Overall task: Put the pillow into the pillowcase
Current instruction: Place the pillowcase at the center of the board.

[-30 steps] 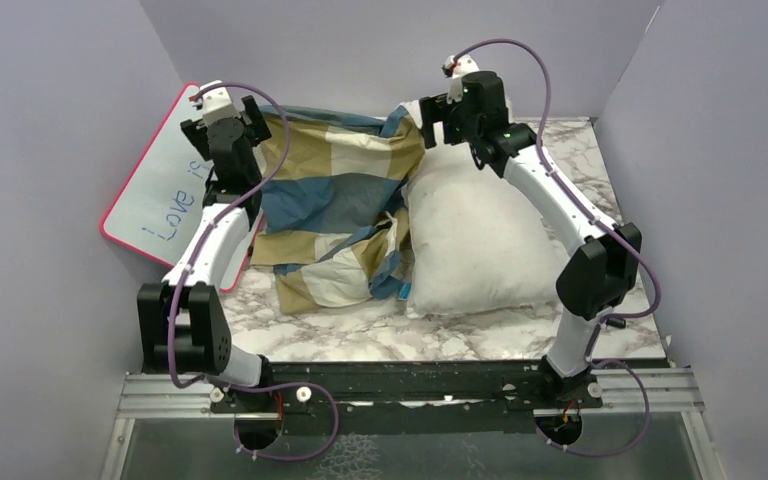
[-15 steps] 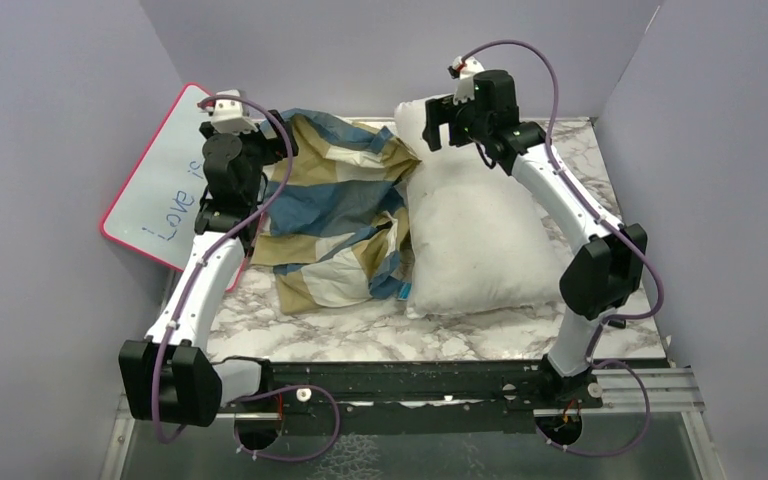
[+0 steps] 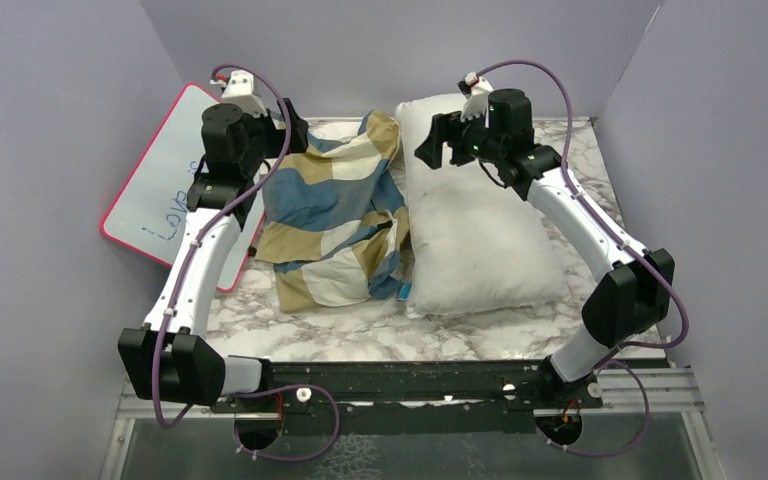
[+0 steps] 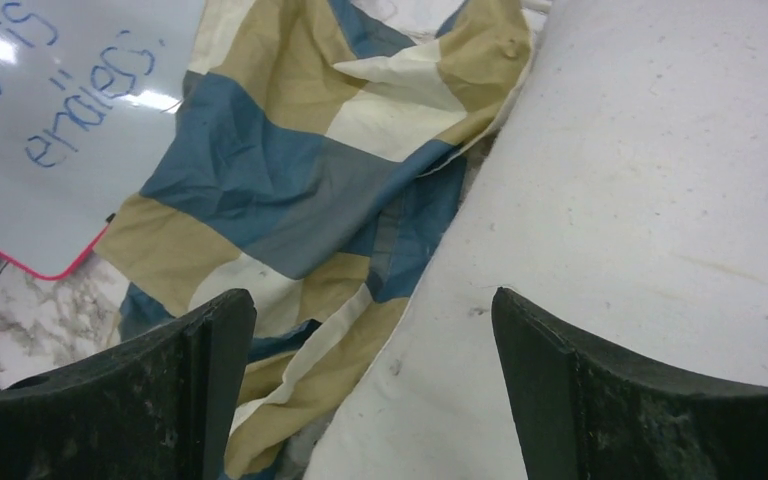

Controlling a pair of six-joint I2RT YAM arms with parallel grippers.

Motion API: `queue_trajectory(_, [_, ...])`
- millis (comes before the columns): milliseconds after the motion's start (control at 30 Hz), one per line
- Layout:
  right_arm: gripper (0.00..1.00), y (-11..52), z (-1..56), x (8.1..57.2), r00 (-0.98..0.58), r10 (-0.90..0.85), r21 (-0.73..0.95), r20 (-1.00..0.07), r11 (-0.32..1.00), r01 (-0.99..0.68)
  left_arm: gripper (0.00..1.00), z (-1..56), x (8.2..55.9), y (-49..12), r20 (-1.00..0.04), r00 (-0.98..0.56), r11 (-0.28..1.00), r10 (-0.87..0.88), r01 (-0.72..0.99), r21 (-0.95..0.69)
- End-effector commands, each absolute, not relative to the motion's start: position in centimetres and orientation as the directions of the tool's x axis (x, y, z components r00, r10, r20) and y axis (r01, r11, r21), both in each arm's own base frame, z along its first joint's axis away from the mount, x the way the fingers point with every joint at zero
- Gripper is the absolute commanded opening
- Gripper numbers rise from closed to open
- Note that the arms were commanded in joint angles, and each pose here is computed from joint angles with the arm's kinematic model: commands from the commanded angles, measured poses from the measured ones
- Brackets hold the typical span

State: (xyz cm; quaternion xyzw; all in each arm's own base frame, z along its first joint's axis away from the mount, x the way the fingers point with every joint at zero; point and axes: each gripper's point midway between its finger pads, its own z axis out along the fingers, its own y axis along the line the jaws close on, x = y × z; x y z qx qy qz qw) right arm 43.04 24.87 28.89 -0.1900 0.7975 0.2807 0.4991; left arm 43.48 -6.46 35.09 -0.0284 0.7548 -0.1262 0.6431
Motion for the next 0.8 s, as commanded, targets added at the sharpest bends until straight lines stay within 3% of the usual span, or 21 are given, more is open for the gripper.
queue_trajectory(0, [0.95,22.4,29.8,44.6,-0.409,-0.008,0.198,-0.913,0.866,-0.459,0.95,33.8,40.5,-10.5,-0.919,-0.312,0.892,-0.242,0.300,-0.337])
queue_trajectory(100, [1.00,19.3,28.3,45.7,-0.417,-0.042,0.103,-0.908,0.942,-0.320,0.94,31.4,38.6,-11.6,-0.892,-0.379,0.862,-0.247,0.334,-0.380])
queue_trajectory(300, [1.00,15.5,25.1,48.6,-0.438,-0.148,-0.084,-0.887,0.983,-0.163,0.95,28.1,34.0,-13.3,-0.886,-0.425,0.831,-0.185,0.414,-0.372])
queue_trajectory(567, [0.99,17.3,17.5,52.5,-0.517,-0.257,-0.136,-0.817,0.956,-0.260,0.99,23.8,29.3,-14.3,-0.889,-0.443,0.807,-0.116,0.479,-0.344])
queue_trajectory(667, [0.78,18.6,14.8,53.5,-0.514,-0.350,-0.169,-0.783,0.915,-0.365,0.98,22.1,28.6,-13.9,-0.889,-0.447,0.819,-0.102,0.469,-0.330])
queue_trajectory(767, [0.16,18.4,16.4,54.6,-0.461,-0.438,-0.255,-0.772,0.878,-0.406,0.99,22.0,28.2,-12.9,-0.899,-0.424,0.849,-0.107,0.431,-0.305])
